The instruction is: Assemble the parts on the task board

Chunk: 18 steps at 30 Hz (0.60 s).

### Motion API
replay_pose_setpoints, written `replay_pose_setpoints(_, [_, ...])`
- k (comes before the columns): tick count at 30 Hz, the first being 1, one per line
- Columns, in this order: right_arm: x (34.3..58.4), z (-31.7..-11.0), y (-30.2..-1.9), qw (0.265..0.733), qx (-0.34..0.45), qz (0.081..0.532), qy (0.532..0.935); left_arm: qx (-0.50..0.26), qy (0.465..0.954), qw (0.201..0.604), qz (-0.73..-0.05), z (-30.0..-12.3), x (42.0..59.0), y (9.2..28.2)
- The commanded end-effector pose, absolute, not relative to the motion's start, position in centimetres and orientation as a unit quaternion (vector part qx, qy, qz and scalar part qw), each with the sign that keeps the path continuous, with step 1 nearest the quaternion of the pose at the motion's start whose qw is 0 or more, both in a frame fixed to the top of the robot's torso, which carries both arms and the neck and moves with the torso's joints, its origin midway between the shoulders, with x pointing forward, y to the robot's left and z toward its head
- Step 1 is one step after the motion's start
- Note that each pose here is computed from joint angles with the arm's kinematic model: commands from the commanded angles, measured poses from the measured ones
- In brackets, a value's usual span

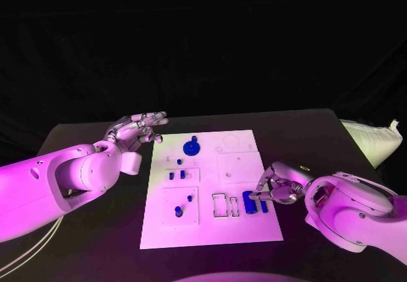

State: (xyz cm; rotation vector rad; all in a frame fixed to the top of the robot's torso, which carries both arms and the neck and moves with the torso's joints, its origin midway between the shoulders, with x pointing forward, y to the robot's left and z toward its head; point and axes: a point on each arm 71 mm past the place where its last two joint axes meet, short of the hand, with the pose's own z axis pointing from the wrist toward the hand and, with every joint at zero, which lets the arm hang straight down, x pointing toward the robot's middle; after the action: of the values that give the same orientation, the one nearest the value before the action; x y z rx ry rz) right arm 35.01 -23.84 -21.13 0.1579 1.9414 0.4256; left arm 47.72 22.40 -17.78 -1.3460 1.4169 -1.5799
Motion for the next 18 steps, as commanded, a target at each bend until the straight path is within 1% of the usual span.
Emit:
replay_pose_setpoints(1, [35.0, -21.6, -23.8, 0.534, 0.041, 0.152, 0.831, -0.506, 0.535, 0.303, -0.605, -17.7, 47.7, 22.2])
replay_pose_setpoints(10, [35.1, -22.2, -22.9, 0.529, 0.026, 0.15, 0.835, -0.506, 0.535, 0.303, -0.604, -17.7, 47.6, 22.3])
replay_pose_setpoints(18, [35.3, -23.0, -22.5, 0.516, 0.018, 0.143, 0.844, -0.507, 0.535, 0.304, -0.604, -17.7, 47.6, 22.4])
